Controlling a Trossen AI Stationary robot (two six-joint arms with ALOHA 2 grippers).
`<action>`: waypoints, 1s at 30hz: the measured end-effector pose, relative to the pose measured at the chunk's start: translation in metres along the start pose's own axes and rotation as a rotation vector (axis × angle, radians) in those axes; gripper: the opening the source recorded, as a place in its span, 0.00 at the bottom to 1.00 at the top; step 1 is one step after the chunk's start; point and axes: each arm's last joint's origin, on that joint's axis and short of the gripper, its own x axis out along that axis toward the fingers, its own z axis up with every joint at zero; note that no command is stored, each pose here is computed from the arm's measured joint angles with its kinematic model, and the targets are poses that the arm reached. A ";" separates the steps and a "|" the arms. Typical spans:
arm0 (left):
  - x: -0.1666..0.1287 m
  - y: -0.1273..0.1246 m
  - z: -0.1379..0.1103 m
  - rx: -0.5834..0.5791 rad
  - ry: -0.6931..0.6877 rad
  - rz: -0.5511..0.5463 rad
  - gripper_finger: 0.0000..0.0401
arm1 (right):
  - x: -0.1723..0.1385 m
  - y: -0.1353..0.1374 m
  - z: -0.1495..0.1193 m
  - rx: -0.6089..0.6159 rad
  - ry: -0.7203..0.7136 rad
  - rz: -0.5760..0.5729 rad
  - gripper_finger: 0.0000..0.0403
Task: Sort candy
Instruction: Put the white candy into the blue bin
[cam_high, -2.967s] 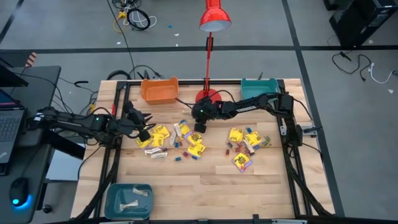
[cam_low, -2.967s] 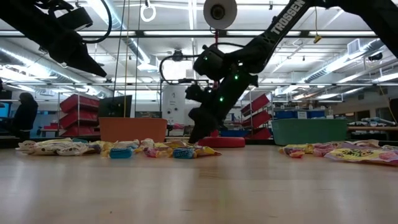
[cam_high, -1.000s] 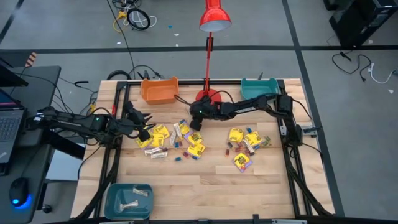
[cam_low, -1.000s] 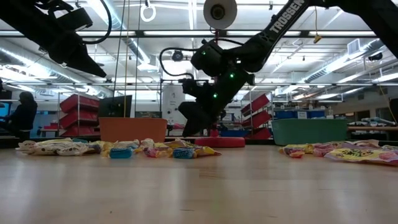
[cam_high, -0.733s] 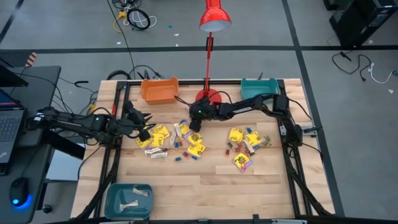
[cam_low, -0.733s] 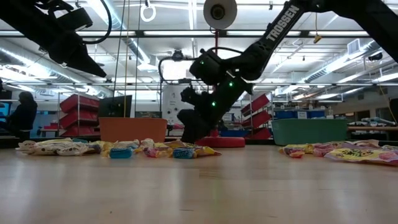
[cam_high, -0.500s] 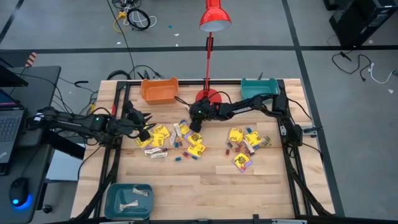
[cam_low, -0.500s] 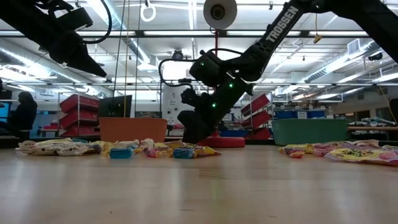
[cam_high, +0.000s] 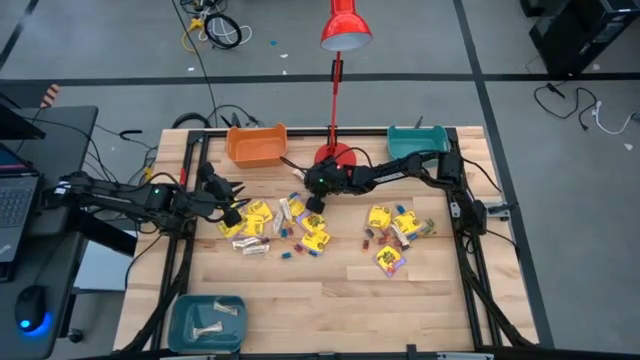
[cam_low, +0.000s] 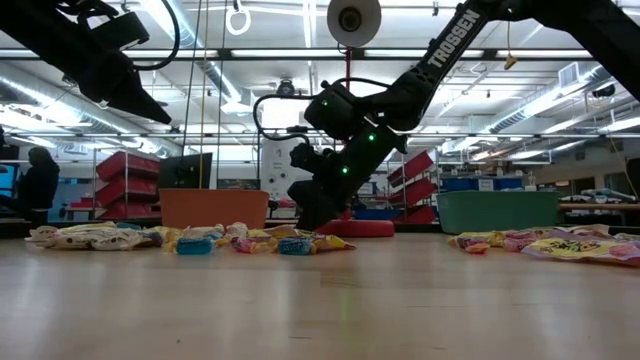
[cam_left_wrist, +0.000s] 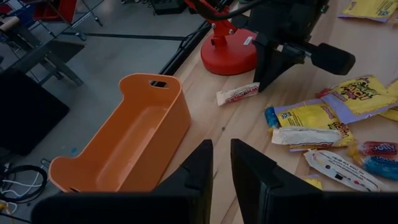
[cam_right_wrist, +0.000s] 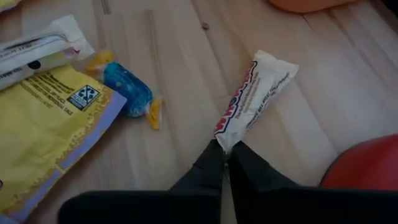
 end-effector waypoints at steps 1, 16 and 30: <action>0.000 0.000 0.000 0.000 0.000 0.000 0.15 | 0.000 0.001 0.000 -0.010 -0.001 0.002 0.02; -0.002 -0.009 0.011 -0.087 -0.062 -0.288 0.15 | -0.042 0.043 0.028 -0.357 -0.123 -0.034 0.00; -0.003 -0.012 0.016 -0.118 -0.091 -0.394 0.16 | -0.087 0.122 0.048 -1.014 -0.311 -0.415 0.00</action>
